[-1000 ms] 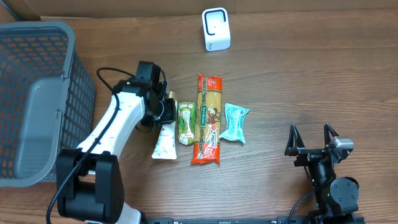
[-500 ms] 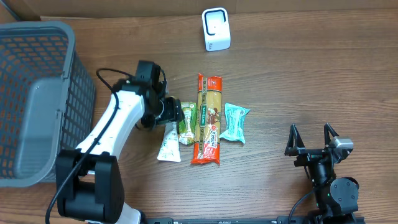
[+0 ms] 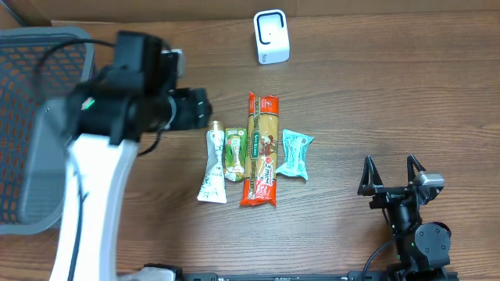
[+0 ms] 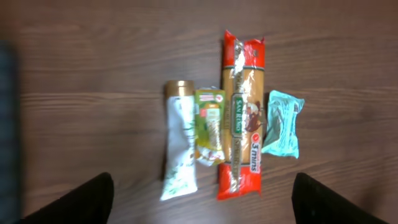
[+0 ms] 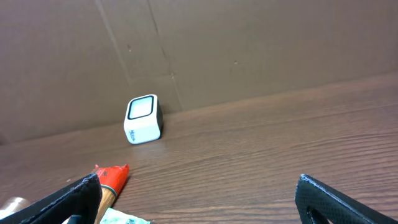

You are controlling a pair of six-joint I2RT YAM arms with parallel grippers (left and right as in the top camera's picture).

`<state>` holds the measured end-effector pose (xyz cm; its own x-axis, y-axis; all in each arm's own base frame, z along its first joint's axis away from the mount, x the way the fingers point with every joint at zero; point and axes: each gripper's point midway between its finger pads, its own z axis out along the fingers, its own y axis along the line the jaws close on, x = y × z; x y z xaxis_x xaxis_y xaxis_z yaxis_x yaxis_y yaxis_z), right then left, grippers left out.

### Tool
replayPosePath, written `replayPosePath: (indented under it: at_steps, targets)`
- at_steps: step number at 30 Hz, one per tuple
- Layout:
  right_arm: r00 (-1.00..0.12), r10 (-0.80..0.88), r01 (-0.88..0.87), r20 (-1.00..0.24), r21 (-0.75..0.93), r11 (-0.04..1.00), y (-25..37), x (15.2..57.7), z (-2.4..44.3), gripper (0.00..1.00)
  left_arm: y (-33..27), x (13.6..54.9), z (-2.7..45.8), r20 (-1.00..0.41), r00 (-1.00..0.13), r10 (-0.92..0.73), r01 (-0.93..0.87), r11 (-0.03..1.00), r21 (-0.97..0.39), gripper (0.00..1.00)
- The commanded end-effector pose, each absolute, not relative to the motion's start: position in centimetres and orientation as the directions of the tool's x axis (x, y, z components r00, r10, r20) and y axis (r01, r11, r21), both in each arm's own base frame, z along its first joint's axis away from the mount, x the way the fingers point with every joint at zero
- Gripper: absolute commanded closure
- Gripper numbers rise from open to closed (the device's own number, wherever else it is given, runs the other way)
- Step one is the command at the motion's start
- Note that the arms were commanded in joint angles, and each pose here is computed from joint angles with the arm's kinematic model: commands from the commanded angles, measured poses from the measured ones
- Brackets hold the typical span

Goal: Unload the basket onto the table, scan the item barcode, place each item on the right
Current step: 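Retract the left gripper back beside the basket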

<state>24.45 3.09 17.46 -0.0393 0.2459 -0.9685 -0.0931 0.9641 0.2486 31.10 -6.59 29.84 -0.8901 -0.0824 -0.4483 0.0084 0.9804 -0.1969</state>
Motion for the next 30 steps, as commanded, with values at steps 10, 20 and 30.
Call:
replayPosePath:
  at_steps: [10, 20, 30]
  targets:
    - [-0.032, 0.239, -0.093, -0.971, 0.241, 0.966, 3.1, 24.4, 17.3, 0.00, 0.7, 20.3, 38.8, -0.717, -0.694, -0.066, -0.091, 0.996, -0.003, 0.00]
    - [-0.032, 0.239, -0.093, -0.971, 0.241, 0.966, 3.1, 24.4, 17.3, 0.00, 2.2, 18.8, 37.0, -0.627, -0.776, 0.075, -0.039, 0.985, 0.166, 0.00]
    - [-0.032, 0.239, -0.093, -0.971, 0.241, 0.966, 3.1, 24.4, 17.3, 0.00, 1.2, 22.6, 36.6, -0.612, -0.771, 0.173, 0.081, 0.981, 0.175, 0.00]
